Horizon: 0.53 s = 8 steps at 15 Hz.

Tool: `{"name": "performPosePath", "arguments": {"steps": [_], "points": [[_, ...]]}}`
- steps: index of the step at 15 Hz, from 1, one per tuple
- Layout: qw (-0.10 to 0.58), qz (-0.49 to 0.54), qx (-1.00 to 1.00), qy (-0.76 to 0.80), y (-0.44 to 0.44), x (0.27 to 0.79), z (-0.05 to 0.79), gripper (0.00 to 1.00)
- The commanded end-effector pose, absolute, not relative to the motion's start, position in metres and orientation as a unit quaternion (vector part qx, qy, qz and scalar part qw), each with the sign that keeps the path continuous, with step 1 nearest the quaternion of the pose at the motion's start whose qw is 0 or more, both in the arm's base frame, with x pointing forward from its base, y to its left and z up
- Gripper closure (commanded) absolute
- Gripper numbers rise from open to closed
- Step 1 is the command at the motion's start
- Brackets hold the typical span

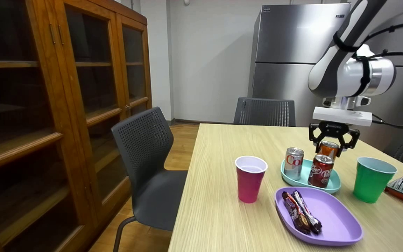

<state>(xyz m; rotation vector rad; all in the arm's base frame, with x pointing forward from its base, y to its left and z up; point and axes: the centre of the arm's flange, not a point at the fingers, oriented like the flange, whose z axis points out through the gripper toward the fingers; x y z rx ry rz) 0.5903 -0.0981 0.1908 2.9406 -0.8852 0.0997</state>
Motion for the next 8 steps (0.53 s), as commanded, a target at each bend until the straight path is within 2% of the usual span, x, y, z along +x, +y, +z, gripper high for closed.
{"name": "performPosePath", "arguments": {"steps": [1, 7, 8], "points": [[0.036, 0.031, 0.953, -0.299, -0.0945, 0.5972, 0.1939, 0.61], [0.037, 0.029, 0.951, -0.306, -0.0946, 0.595, 0.1902, 0.61], [0.039, 0.03, 0.95, -0.308, -0.0949, 0.5948, 0.1909, 0.15]]}}
